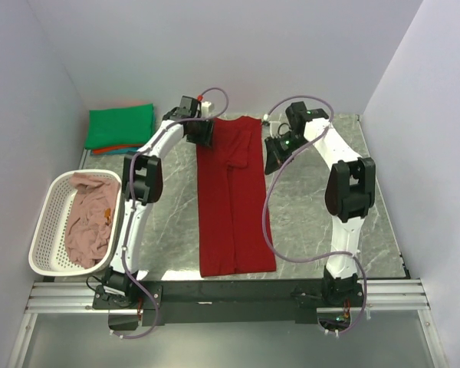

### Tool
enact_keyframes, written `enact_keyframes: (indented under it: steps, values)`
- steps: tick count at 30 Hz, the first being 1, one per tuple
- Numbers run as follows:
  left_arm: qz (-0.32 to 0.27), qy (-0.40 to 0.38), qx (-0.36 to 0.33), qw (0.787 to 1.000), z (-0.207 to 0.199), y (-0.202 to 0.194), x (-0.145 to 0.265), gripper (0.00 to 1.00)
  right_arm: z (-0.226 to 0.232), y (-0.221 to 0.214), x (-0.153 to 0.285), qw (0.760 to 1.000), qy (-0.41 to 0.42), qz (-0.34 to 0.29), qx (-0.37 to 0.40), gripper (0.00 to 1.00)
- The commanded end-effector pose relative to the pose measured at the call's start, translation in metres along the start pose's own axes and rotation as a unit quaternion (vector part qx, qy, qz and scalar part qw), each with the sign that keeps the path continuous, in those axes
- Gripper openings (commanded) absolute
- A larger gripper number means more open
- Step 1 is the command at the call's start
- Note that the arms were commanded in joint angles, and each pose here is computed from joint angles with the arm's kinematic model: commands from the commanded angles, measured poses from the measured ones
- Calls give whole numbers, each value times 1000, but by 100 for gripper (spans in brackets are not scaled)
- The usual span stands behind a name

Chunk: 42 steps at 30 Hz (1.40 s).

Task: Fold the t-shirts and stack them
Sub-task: Fold the tshirt

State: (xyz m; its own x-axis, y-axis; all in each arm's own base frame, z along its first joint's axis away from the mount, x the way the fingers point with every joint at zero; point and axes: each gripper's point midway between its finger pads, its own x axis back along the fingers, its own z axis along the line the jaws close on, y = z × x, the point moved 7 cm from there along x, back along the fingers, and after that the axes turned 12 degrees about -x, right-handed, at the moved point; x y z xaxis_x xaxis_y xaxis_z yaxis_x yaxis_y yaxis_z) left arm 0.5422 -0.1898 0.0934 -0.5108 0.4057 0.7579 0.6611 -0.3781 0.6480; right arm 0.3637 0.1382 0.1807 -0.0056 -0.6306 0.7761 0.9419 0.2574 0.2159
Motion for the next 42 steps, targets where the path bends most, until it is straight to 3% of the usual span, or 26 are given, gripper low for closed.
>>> enact_keyframes:
  steps: [1,2,8,12,15,25,34,42]
  values:
    - [-105,32,-18,994,11,49,55,59,-2,27,8,999,-20,-48,-16,13]
    - [-144,23,-26,989,1,71,94,59,0,30,8,998,-13,-56,-15,13]
    - [-130,-75,18,989,-44,34,143,59,17,26,-17,995,45,-68,-51,18]
    - [-57,-143,75,985,-67,-20,127,49,18,24,-41,993,41,-67,-91,19]
    - [-32,-158,87,983,-80,-46,114,48,12,31,-53,989,30,-77,-125,18]
    - [39,-150,116,981,-87,-91,73,47,-21,38,-97,977,13,-75,-199,13]
    - [68,-141,125,980,-68,-92,39,45,-55,57,-121,968,5,-86,-237,11]
    - [45,-134,130,981,-37,-70,34,46,-79,103,-108,962,4,-138,-234,9]
